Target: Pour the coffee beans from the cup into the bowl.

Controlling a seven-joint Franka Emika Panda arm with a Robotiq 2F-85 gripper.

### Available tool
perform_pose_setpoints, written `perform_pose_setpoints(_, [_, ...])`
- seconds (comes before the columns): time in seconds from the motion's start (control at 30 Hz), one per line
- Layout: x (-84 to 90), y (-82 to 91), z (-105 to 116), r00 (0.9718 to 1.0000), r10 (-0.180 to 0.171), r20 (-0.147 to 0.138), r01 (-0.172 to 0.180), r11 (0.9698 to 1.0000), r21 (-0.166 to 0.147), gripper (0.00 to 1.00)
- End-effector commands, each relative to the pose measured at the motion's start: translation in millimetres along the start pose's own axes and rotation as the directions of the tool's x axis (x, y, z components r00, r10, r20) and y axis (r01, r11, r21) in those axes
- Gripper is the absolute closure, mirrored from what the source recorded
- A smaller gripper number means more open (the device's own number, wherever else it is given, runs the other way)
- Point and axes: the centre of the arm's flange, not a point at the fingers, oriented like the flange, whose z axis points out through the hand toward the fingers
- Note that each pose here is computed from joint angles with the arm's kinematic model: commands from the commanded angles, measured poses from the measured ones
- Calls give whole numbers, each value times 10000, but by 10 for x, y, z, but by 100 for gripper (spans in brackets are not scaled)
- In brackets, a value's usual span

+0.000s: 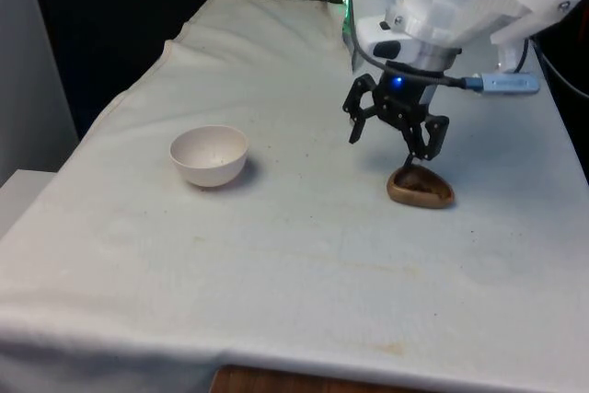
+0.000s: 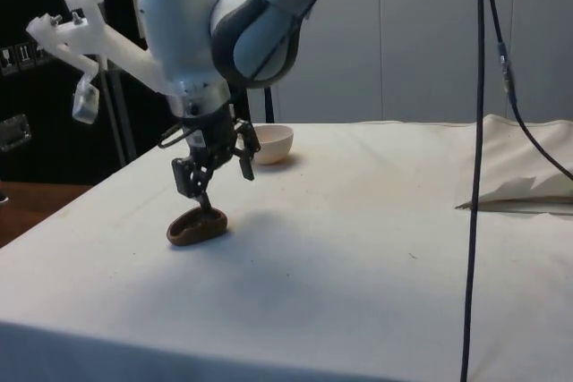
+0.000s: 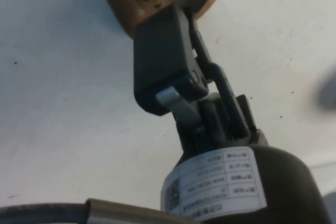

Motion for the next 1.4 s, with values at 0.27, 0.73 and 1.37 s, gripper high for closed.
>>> perform_pose_setpoints(0.27, [7,-44,142,9994,-27,-342,16,9995,-310,0])
perform_pose_setpoints(0.73, [16,-94,118,9980,-2,-636,-11,9998,-203,0])
perform_pose_setpoints(1.37, [-46,-62,176,9978,-8,-662,40,9988,489,0])
